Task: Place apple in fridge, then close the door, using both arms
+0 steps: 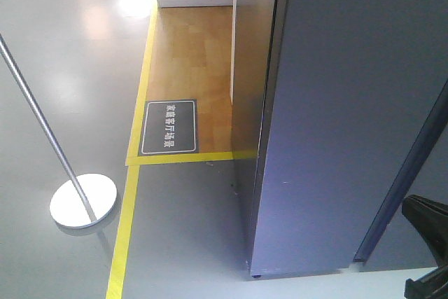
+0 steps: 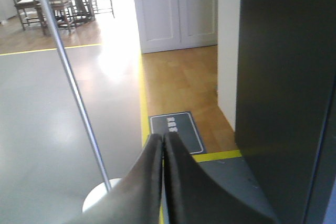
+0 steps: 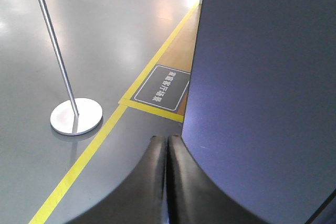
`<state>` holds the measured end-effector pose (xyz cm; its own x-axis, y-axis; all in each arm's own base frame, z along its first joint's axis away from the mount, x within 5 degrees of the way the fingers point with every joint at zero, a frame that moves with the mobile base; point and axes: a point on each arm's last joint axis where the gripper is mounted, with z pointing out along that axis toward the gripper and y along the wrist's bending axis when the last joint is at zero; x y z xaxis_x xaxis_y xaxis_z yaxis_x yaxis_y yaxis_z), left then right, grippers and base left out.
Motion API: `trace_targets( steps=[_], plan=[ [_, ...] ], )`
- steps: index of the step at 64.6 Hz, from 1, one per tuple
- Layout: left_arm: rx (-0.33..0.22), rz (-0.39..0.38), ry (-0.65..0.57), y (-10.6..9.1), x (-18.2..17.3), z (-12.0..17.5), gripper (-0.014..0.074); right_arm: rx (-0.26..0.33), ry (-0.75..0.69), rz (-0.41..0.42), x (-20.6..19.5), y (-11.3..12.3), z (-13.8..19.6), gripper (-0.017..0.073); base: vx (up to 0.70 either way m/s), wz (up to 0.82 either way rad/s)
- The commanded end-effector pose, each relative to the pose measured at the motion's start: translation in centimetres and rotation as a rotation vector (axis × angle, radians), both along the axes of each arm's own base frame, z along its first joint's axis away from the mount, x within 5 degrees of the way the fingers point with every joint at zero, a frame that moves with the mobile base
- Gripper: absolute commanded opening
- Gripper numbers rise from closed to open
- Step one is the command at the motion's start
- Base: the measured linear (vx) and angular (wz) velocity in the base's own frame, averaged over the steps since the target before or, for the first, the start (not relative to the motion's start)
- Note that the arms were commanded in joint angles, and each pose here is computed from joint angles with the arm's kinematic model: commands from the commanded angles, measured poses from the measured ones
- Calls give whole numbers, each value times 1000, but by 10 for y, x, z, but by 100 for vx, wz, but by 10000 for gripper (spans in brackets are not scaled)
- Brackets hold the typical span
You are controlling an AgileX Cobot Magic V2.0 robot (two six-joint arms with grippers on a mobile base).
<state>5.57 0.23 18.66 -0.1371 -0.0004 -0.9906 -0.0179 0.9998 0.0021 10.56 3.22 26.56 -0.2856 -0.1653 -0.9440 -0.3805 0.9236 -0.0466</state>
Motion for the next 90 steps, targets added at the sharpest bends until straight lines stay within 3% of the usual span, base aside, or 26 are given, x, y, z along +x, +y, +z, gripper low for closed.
trace_targets(
  steps=[1, 22, 90],
  plan=[
    [16, -2, -96, 0, -1, 12, -6, 23, -48, -34, 3, -2, 12, -3, 0, 0],
    [5, -14, -175, -2, -1, 19, -6, 23, -48, -34, 3, -2, 12, -3, 0, 0],
    [6, -14, -177, -2, -1, 20, -6, 23, -48, -34, 3, -2, 12, -3, 0, 0]
  ],
)
